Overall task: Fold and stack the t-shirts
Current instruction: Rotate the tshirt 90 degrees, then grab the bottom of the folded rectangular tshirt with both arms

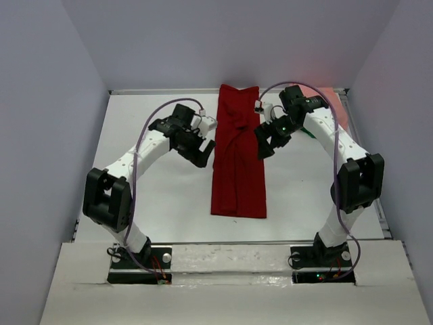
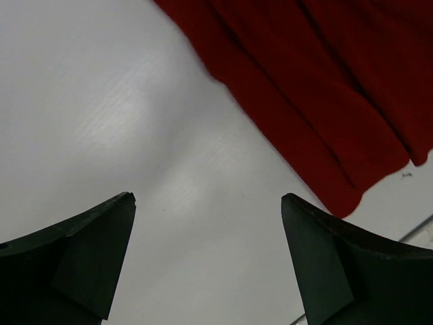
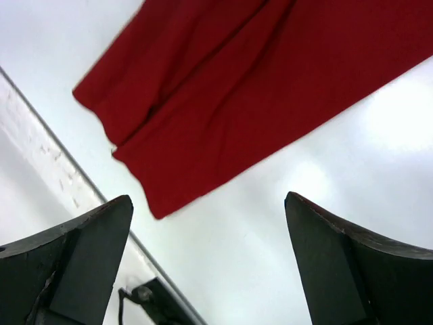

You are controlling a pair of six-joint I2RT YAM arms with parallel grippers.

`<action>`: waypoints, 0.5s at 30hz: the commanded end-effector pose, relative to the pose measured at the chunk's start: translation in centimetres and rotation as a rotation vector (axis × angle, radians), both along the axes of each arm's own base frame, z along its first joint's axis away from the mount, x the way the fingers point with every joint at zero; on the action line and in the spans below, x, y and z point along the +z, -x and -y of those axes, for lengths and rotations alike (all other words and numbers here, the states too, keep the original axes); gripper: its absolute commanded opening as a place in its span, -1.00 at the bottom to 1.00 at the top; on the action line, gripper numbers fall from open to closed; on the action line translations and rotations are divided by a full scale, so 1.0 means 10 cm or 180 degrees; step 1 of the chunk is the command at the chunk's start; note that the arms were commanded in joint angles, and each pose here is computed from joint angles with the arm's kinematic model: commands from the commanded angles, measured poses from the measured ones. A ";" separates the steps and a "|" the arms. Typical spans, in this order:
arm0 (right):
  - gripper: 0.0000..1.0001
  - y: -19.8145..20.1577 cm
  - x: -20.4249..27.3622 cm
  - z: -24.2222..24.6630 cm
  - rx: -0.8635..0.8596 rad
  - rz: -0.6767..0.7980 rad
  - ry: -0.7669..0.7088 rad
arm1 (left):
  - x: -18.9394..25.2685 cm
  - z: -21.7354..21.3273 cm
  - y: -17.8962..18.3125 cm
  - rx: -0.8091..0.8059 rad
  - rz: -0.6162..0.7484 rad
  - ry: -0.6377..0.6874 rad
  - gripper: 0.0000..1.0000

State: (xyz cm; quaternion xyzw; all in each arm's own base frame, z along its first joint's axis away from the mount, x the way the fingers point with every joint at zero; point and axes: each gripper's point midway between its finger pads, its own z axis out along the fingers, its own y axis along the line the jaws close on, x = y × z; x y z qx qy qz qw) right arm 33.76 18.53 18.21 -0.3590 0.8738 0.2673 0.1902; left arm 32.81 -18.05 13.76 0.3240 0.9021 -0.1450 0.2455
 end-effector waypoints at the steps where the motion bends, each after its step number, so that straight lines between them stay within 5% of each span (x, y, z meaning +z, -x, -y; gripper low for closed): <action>1: 0.99 0.61 -0.35 0.21 0.0113 -0.0568 0.0207 | -0.33 0.24 0.59 -0.0581 -0.0415 -0.0181 0.98; 9: 0.99 1.31 -0.63 0.30 0.0185 -0.1125 0.0171 | -0.74 0.20 1.00 -0.0792 -0.0953 -0.0190 0.93; 15: 0.99 1.30 -0.73 0.40 0.0199 -0.1135 0.0377 | -0.79 0.23 1.06 -0.0834 -0.1063 -0.0159 0.79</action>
